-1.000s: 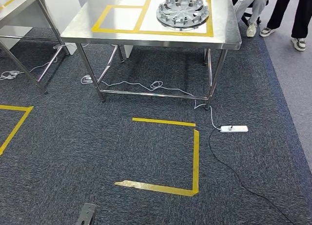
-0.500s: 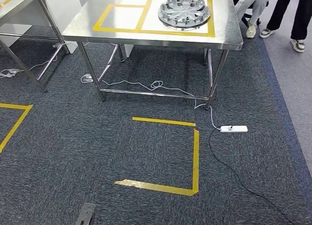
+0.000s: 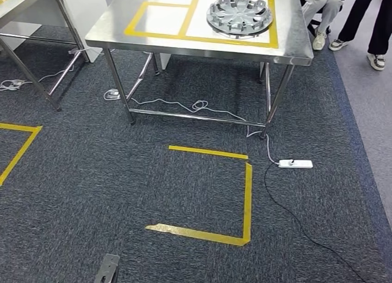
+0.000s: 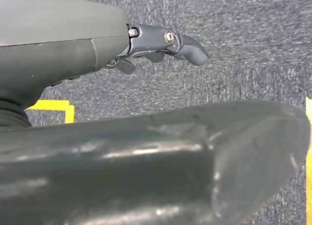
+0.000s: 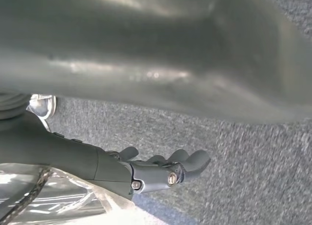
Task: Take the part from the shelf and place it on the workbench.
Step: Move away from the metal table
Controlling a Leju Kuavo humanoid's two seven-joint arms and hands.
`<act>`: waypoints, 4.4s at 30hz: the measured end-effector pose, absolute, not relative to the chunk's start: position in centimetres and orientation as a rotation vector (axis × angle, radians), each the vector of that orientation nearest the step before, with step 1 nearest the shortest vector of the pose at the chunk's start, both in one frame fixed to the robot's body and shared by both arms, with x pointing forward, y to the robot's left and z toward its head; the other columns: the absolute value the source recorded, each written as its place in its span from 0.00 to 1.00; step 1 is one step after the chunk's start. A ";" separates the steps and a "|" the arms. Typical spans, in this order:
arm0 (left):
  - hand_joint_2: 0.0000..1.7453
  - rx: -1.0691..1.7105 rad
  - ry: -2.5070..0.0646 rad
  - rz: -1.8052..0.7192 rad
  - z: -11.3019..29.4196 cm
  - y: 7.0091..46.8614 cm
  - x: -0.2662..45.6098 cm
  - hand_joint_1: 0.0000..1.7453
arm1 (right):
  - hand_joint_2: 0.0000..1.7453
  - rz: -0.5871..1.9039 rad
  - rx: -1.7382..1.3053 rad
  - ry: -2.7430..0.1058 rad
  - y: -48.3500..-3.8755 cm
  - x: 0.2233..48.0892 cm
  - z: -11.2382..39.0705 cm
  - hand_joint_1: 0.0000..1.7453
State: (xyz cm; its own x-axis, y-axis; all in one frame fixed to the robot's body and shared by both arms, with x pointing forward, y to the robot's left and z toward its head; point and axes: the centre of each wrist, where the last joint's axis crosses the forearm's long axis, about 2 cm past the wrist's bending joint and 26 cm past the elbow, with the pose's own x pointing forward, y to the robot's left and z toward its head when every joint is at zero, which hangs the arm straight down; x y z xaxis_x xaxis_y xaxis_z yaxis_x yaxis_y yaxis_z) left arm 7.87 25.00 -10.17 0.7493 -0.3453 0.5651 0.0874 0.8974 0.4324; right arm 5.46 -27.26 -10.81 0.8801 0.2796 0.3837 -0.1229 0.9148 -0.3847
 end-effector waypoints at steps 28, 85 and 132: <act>0.00 0.398 -0.684 -0.252 -10.2 25.1 7.8 0.00 | 0.00 0.231 -0.360 -0.441 -27.2 5.6 -10.8 0.00; 0.00 0.388 -0.680 -0.248 -10.2 24.9 7.6 0.00 | 0.00 0.239 -0.359 -0.430 -27.3 5.3 -10.8 0.00; 0.00 0.387 -0.675 -0.210 -10.5 24.7 5.8 0.00 | 0.00 0.270 -0.353 -0.420 -27.2 4.5 -10.9 0.00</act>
State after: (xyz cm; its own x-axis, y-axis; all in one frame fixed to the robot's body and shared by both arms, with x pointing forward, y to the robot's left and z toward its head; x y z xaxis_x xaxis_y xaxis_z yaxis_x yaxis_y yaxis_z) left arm 5.84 24.75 -10.49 0.7636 -0.3116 0.5655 0.0646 0.9083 0.4133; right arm 4.46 -27.19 -10.93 0.8791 0.3256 0.3480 -0.1817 0.9041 -0.3867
